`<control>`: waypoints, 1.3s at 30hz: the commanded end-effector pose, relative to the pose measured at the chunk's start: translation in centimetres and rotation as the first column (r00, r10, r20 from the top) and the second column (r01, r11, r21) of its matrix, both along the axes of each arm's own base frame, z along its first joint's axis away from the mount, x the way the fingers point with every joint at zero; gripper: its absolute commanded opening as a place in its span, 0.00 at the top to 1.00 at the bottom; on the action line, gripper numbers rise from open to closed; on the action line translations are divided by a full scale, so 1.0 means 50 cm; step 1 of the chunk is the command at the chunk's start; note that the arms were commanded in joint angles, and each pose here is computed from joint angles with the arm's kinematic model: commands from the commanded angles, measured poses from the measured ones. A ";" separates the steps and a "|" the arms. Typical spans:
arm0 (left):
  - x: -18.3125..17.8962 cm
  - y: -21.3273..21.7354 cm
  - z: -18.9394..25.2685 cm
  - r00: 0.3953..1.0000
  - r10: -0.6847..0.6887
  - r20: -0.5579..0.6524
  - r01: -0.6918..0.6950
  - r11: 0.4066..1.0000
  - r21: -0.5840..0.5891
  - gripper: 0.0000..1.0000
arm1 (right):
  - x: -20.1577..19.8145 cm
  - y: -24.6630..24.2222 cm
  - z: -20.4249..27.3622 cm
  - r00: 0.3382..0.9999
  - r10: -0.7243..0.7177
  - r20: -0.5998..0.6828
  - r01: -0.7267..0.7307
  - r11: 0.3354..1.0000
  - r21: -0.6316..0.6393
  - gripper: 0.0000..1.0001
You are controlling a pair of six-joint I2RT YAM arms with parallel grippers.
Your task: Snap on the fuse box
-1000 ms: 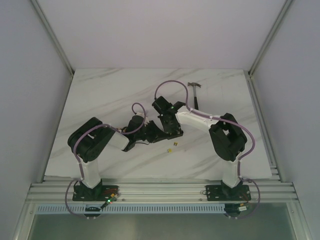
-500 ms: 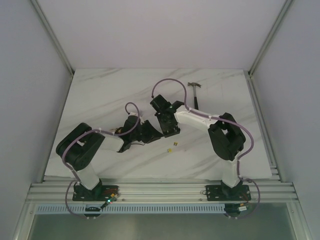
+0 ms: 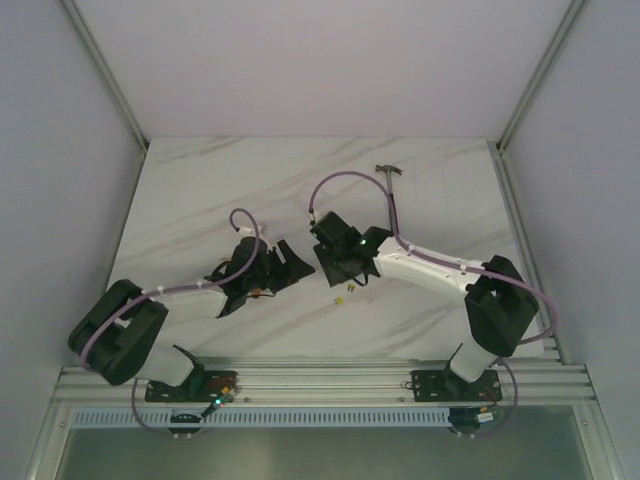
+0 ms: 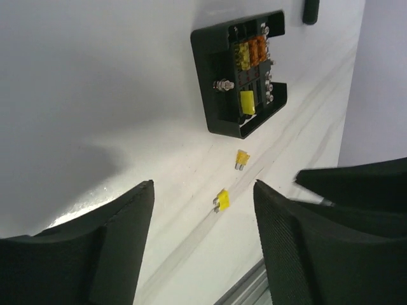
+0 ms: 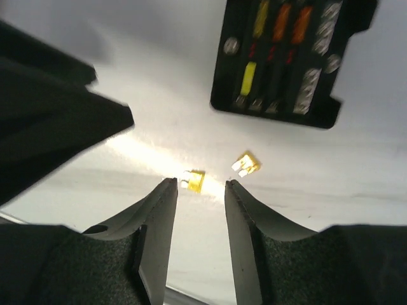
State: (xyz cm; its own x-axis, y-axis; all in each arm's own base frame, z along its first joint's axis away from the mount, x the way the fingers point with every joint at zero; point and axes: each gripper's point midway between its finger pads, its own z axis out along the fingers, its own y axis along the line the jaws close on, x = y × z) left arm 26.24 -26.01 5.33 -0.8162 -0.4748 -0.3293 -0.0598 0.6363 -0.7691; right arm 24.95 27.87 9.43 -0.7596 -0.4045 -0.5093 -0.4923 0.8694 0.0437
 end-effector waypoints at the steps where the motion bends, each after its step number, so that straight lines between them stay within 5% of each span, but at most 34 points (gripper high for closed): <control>1: 0.000 0.050 0.006 0.997 0.056 0.051 -0.061 0.993 0.097 0.23 | -0.054 -0.010 -0.057 0.999 0.009 -0.045 -0.012 0.998 -0.063 0.56; 12: -0.008 0.111 0.018 0.987 0.138 0.084 -0.151 0.970 0.188 0.00 | -0.049 0.042 -0.124 0.998 0.033 -0.055 -0.035 0.999 -0.018 0.57; 39: 0.000 0.149 0.016 0.977 0.189 0.097 -0.209 0.936 0.283 0.00 | -0.147 -0.033 -0.178 0.973 0.019 -0.229 -0.051 0.990 -0.133 0.62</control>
